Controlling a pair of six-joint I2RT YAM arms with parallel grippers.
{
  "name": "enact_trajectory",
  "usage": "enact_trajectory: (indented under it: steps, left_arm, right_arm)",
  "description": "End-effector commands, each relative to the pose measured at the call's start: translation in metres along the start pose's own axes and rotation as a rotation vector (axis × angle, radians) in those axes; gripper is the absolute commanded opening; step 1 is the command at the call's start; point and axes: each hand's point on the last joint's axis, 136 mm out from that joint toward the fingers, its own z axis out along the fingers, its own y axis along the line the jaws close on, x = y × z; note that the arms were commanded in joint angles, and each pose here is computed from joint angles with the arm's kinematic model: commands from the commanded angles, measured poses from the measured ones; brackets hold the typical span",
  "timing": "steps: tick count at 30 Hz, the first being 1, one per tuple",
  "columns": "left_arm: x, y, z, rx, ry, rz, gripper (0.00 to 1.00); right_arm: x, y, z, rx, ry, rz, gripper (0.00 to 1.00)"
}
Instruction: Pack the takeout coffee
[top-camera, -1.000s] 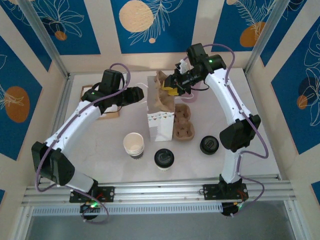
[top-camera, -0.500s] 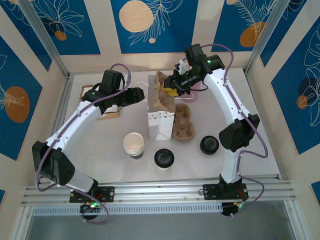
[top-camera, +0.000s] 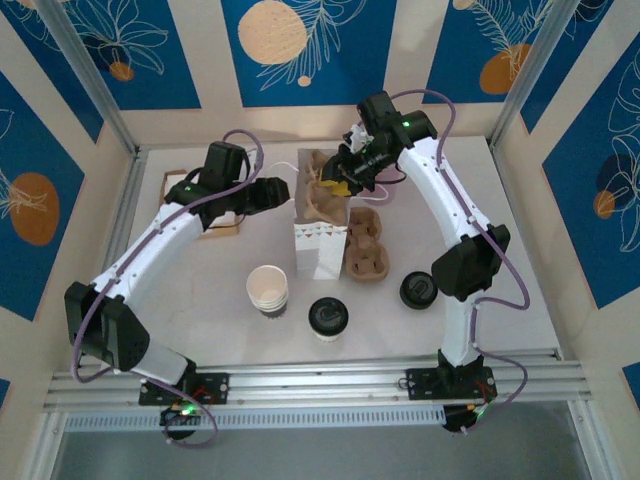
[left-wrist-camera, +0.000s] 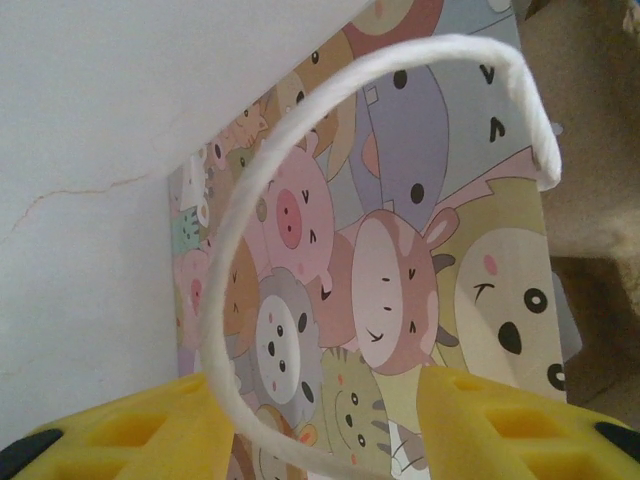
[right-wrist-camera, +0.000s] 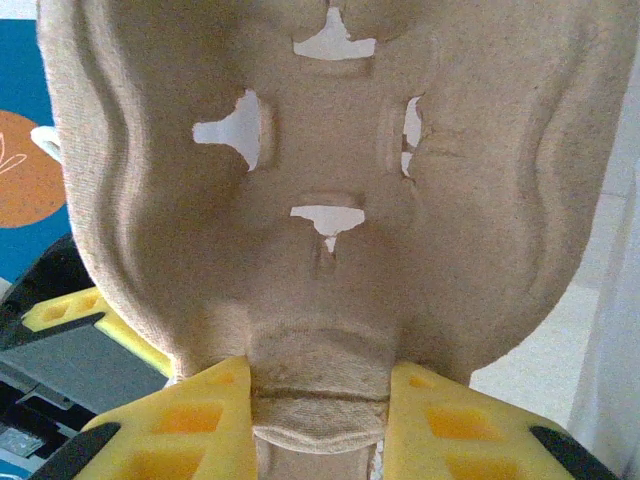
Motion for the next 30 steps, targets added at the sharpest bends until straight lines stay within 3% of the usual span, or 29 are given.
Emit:
enact_trajectory:
  steps: [1, 21, 30]
  left_arm:
    - [-0.003, -0.008, -0.018, 0.039, -0.036, 0.016, 0.51]
    - [-0.002, -0.016, -0.022, 0.073, -0.029, 0.028, 0.5]
    - [0.006, -0.039, -0.073, 0.078, -0.086, 0.132, 0.5]
  right_arm:
    - [-0.003, 0.002, -0.005, 0.019, -0.031, 0.004, 0.31]
    - [-0.005, -0.008, 0.013, 0.095, -0.032, 0.003, 0.31]
    - [0.0, 0.009, -0.001, 0.032, -0.043, -0.012, 0.31]
